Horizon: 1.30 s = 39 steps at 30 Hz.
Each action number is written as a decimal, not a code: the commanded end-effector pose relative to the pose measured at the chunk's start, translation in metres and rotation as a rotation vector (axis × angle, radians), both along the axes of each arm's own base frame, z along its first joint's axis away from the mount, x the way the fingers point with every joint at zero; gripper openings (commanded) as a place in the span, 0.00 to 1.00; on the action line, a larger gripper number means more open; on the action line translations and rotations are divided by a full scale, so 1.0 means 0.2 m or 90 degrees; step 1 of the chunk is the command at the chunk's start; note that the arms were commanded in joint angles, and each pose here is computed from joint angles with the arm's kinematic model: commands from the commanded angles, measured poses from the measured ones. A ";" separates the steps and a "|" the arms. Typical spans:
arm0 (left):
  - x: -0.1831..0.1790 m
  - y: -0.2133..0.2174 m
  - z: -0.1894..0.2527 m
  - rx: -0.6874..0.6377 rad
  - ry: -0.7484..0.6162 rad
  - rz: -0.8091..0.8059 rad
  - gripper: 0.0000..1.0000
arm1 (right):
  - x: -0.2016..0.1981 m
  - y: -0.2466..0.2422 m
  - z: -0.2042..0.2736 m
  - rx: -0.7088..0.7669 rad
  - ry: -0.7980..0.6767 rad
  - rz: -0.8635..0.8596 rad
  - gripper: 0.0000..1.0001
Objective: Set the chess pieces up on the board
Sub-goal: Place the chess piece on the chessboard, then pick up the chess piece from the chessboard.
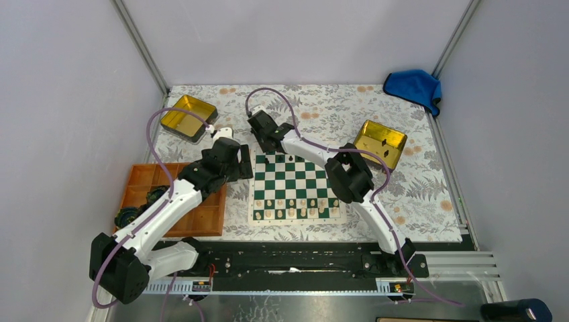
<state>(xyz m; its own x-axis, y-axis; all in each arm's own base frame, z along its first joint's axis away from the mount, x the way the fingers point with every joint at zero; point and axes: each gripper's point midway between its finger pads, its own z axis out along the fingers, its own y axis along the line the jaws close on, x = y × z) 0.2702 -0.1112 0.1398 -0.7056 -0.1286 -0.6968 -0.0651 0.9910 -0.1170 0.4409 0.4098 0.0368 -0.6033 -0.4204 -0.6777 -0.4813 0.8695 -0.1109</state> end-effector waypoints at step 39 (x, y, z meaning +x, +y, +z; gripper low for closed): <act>0.58 -0.37 -0.30 0.014 0.017 -0.031 0.87 | 0.08 -1.44 0.87 0.085 -0.149 -0.370 0.36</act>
